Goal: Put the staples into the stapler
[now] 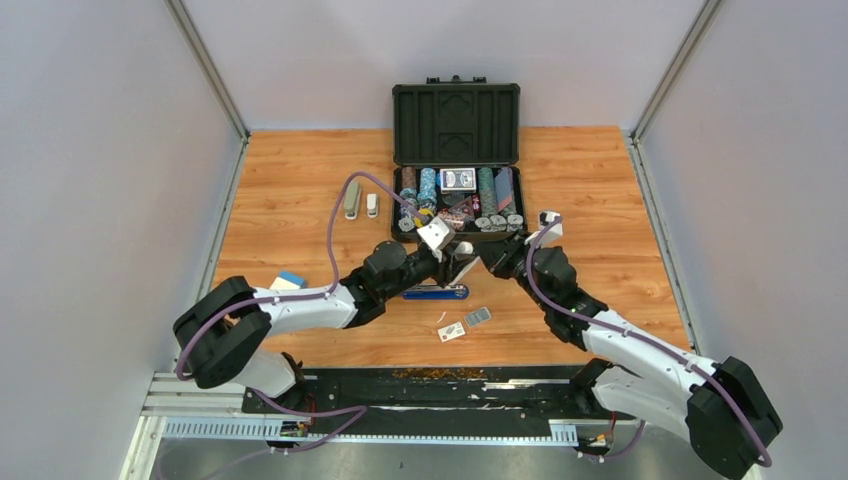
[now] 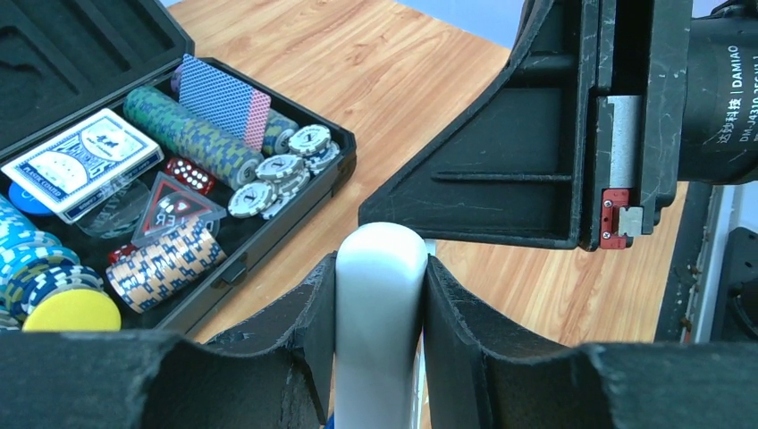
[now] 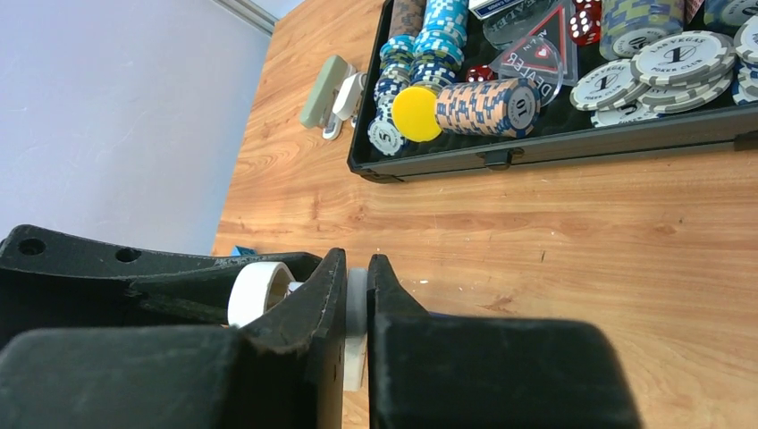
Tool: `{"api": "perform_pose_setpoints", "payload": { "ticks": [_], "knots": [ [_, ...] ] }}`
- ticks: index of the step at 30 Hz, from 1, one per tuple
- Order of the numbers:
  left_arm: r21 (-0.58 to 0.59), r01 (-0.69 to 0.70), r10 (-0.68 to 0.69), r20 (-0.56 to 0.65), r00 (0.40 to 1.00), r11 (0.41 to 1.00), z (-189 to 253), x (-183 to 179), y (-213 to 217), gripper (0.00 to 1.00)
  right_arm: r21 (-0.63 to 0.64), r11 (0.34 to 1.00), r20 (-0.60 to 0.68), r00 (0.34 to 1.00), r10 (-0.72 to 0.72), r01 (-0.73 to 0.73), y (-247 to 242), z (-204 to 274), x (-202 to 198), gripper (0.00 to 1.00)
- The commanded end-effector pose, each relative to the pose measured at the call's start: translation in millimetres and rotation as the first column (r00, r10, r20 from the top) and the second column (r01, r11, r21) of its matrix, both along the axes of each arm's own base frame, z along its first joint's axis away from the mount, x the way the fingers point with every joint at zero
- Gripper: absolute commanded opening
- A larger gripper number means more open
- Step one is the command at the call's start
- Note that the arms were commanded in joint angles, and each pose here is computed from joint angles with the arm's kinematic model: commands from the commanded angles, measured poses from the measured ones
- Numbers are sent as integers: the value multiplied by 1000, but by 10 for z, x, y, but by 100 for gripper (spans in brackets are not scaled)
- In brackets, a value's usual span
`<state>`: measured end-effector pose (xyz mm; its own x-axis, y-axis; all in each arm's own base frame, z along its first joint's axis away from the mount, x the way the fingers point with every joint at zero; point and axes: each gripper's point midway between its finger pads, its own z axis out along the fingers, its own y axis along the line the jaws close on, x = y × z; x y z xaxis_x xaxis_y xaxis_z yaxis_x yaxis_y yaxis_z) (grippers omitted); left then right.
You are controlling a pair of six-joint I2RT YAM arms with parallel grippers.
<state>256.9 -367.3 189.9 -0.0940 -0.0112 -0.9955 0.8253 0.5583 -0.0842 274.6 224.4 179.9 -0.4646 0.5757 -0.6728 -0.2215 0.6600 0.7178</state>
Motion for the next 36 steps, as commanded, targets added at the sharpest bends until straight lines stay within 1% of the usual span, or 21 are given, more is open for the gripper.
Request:
{"api": "perform_pose_setpoints", "payload": {
  "ticks": [1,3,6,10,14,16,19,21,23,25,27,30,32,34,36],
  "knots": [
    [-309,-1,46,139,989,951,1008,-13,82,5,-51,999,-48,999,-11,9,-61,-151,-53,0],
    [-317,-10,59,144,988,948,1017,-47,161,6,-47,997,-10,998,-54,54,-172,-58,-41,0],
    [-345,-69,125,145,981,936,1089,-47,357,6,-18,991,41,990,-134,135,-393,77,-21,0],
    [-386,-130,190,121,974,913,1131,-73,587,6,75,970,105,965,-240,233,-723,320,-35,0],
    [-446,-190,233,43,971,875,1094,-98,771,6,189,936,154,932,-327,297,-1001,565,-82,0],
    [-472,-211,238,-3,971,856,1026,-125,844,6,262,919,185,919,-348,295,-1085,731,-138,0],
    [-521,-230,225,-75,972,822,958,-173,916,6,354,891,197,909,-367,283,-1154,866,-196,0],
    [-547,-249,209,-135,968,799,855,-203,956,6,417,870,200,907,-371,263,-1169,916,-231,0],
    [-590,-268,186,-197,963,762,797,-230,995,6,476,845,192,909,-371,244,-1173,932,-258,0],
    [-619,-278,169,-231,958,734,753,-251,1029,6,505,832,190,911,-366,229,-1165,933,-272,0],
    [-630,-280,158,-244,957,725,715,-263,1035,6,507,832,191,912,-362,224,-1158,920,-271,0],
    [-629,-281,163,-240,957,725,712,-258,1039,6,440,873,203,923,-326,211,-1084,872,-253,0],
    [-620,-283,184,-220,958,731,752,-243,1058,4,354,918,224,936,-270,180,-987,834,-241,0],
    [-586,-306,224,-209,952,751,757,-207,1087,0,232,962,233,952,-198,144,-880,742,-226,1],
    [-536,-343,275,-205,939,772,756,-158,1130,0,152,983,239,961,-139,104,-796,692,-219,0]
  ]
}}
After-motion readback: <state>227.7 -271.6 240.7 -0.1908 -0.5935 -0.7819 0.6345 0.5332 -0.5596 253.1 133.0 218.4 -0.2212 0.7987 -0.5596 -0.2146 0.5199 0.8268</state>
